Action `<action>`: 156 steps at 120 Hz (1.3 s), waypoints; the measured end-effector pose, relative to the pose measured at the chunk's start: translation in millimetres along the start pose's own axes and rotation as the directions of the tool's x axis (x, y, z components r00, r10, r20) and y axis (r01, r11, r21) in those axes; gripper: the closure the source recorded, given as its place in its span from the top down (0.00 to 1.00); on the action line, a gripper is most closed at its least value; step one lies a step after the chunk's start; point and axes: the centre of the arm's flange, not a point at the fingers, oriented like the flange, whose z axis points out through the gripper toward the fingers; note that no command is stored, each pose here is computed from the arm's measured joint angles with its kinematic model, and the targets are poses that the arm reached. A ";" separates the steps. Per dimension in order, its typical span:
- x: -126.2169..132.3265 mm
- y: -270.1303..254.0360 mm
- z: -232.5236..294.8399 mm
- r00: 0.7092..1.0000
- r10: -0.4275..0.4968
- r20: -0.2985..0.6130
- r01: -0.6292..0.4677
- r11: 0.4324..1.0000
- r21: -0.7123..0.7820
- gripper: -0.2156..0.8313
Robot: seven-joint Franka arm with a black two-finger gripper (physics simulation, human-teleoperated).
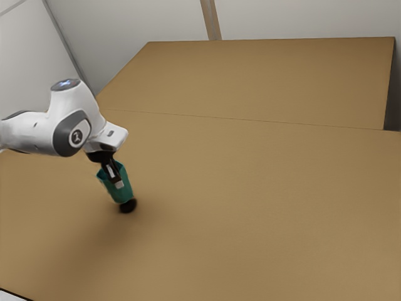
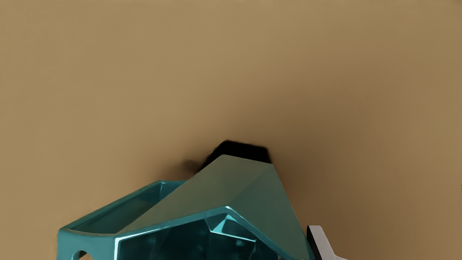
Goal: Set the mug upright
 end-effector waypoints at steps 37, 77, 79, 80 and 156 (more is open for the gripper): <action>29.3 6.1 22.9 0.969 -0.248 0.004 0.248 0.968 0.022 0.04; 44.1 -0.2 33.7 0.905 -0.425 0.003 0.425 0.905 0.035 0.04; 44.8 -1.0 34.4 0.902 -0.432 0.004 0.432 0.901 0.035 0.04; 45.1 -1.4 34.7 0.900 -0.435 0.004 0.435 0.900 0.036 0.04; 65.0 -12.8 21.4 0.826 -0.564 -0.025 0.564 0.825 0.036 0.49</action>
